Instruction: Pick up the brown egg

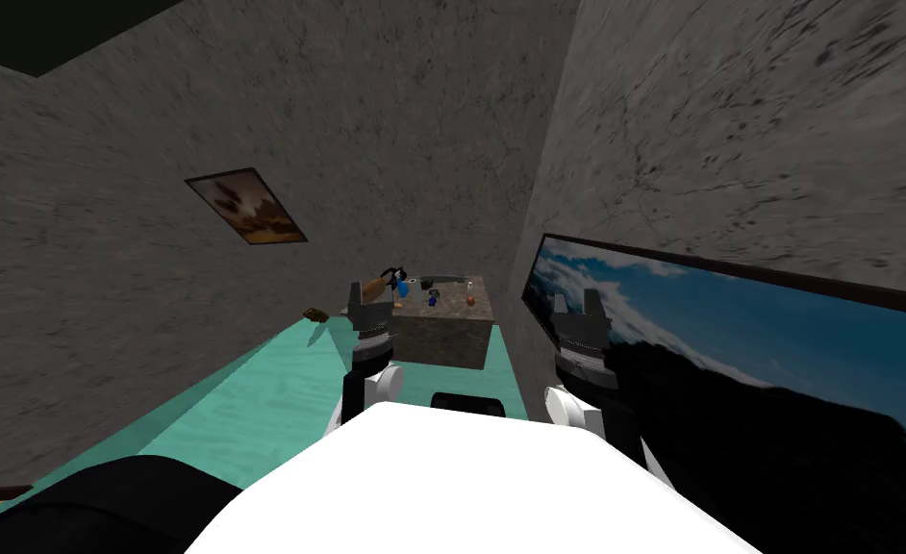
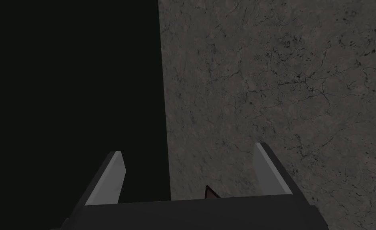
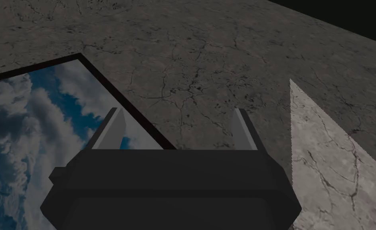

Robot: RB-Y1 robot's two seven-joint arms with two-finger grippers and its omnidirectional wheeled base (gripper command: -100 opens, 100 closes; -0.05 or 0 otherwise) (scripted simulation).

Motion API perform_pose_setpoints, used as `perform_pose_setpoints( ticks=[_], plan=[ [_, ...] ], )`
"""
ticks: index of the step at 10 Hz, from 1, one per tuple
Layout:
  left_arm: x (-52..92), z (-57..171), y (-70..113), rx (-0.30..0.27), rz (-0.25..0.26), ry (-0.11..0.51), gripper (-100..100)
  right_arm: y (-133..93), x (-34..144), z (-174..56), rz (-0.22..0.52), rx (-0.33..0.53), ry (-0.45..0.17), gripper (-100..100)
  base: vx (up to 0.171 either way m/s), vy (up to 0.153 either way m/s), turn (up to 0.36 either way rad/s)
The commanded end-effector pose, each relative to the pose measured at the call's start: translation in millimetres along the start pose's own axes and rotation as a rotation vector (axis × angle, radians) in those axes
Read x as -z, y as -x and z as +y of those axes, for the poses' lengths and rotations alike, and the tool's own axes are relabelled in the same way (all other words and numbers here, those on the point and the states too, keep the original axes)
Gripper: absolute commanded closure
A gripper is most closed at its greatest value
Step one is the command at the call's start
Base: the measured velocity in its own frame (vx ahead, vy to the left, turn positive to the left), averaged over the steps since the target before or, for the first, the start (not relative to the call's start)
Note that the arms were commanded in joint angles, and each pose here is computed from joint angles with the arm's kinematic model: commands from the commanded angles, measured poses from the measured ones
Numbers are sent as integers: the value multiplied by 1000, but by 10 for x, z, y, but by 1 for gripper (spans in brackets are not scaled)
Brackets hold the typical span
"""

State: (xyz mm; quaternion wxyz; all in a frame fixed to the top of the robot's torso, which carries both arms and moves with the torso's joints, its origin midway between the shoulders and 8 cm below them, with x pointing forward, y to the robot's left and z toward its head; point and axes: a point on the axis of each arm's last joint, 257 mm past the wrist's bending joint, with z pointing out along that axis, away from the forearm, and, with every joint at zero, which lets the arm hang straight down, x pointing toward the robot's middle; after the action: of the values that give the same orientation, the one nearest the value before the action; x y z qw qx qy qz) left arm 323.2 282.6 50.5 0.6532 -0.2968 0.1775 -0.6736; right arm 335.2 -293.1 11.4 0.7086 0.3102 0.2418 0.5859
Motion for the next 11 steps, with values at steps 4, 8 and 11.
perform_pose_setpoints(
  ticks=[4, 8, 11],
  plan=[
    [0, 0, 0, 0, 0, 0, 0, 3, 301, -469, 147, 178, -130, -100, 13, 2, 212],
    [0, 0, 0, 0, 0, 0, 0, 149, 653, -911, 271, 353, -254, -100, 12, 16, 224],
    [0, 0, 0, 0, 0, 0, 0, 349, 953, -1224, 375, 498, -346, -100, 14, 16, 256]
  ],
)
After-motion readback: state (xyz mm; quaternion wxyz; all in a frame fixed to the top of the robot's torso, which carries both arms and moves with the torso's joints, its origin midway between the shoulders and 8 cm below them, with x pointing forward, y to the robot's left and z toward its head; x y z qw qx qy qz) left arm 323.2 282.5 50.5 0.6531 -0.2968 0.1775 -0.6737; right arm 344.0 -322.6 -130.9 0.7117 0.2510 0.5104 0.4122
